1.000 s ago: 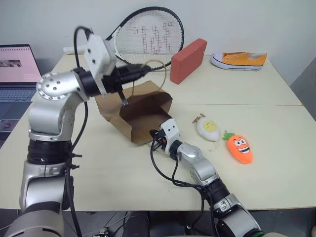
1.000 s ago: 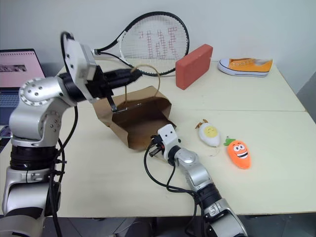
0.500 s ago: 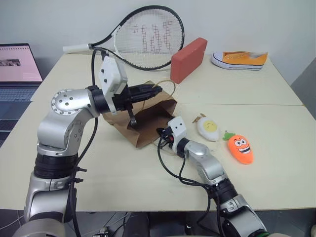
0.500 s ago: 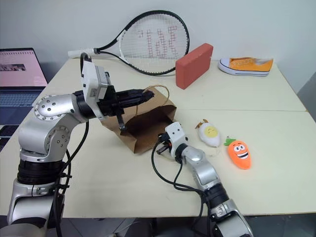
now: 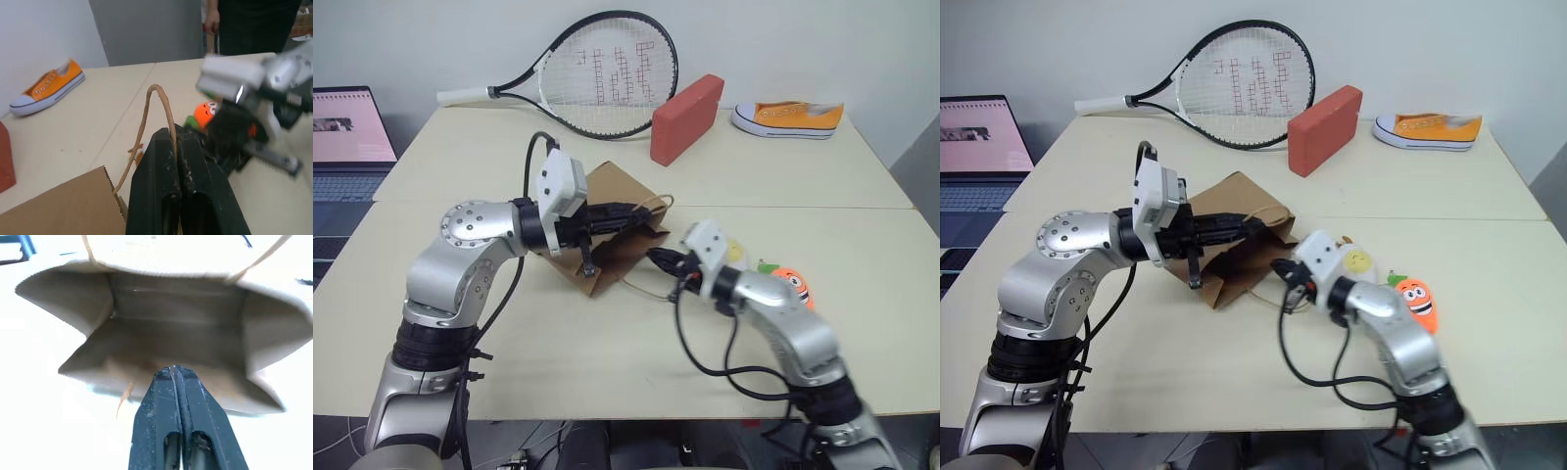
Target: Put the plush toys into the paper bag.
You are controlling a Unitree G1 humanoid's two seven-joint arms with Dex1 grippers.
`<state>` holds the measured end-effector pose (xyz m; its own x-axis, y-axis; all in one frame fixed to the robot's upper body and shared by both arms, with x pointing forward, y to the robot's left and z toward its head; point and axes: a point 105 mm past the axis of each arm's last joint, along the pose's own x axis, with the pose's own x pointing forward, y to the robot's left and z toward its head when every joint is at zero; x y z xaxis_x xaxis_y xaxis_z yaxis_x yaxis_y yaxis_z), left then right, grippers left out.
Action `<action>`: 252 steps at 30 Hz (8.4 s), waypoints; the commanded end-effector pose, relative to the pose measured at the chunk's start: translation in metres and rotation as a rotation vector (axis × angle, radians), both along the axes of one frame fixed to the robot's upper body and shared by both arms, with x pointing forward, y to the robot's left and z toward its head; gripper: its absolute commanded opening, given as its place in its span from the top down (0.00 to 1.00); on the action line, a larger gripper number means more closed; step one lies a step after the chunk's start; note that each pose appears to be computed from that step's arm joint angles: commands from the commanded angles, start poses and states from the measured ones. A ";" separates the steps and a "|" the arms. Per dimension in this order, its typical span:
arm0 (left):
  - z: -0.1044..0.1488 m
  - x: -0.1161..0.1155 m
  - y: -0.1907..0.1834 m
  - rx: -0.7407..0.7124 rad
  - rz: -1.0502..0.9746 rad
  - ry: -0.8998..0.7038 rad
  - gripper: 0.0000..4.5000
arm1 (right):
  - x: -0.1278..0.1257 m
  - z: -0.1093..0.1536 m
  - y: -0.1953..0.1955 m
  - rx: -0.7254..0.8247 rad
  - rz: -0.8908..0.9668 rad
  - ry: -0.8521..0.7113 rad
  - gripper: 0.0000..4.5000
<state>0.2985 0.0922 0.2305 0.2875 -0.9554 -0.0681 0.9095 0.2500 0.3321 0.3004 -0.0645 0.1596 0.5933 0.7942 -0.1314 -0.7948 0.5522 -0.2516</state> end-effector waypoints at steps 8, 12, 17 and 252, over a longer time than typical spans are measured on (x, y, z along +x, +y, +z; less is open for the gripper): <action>0.008 -0.005 0.008 -0.043 -0.009 0.017 1.00 | -0.002 -0.016 -0.063 -0.386 -0.055 -0.202 0.31; 0.011 -0.006 0.011 -0.052 -0.005 0.025 1.00 | 0.006 -0.032 -0.070 -0.472 -0.078 -0.240 0.31; 0.014 -0.008 0.015 -0.052 0.004 0.026 1.00 | 0.027 -0.046 -0.083 -0.568 -0.158 -0.269 0.31; 0.018 -0.002 0.022 -0.070 0.043 0.051 1.00 | 0.039 -0.066 0.016 -0.109 -0.060 0.207 0.14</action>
<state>0.3001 0.1139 0.2359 0.3208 -0.9462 -0.0419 0.9295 0.3060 0.2059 0.3393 -0.0561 0.0872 0.6018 0.7111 -0.3635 -0.7884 0.6016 -0.1284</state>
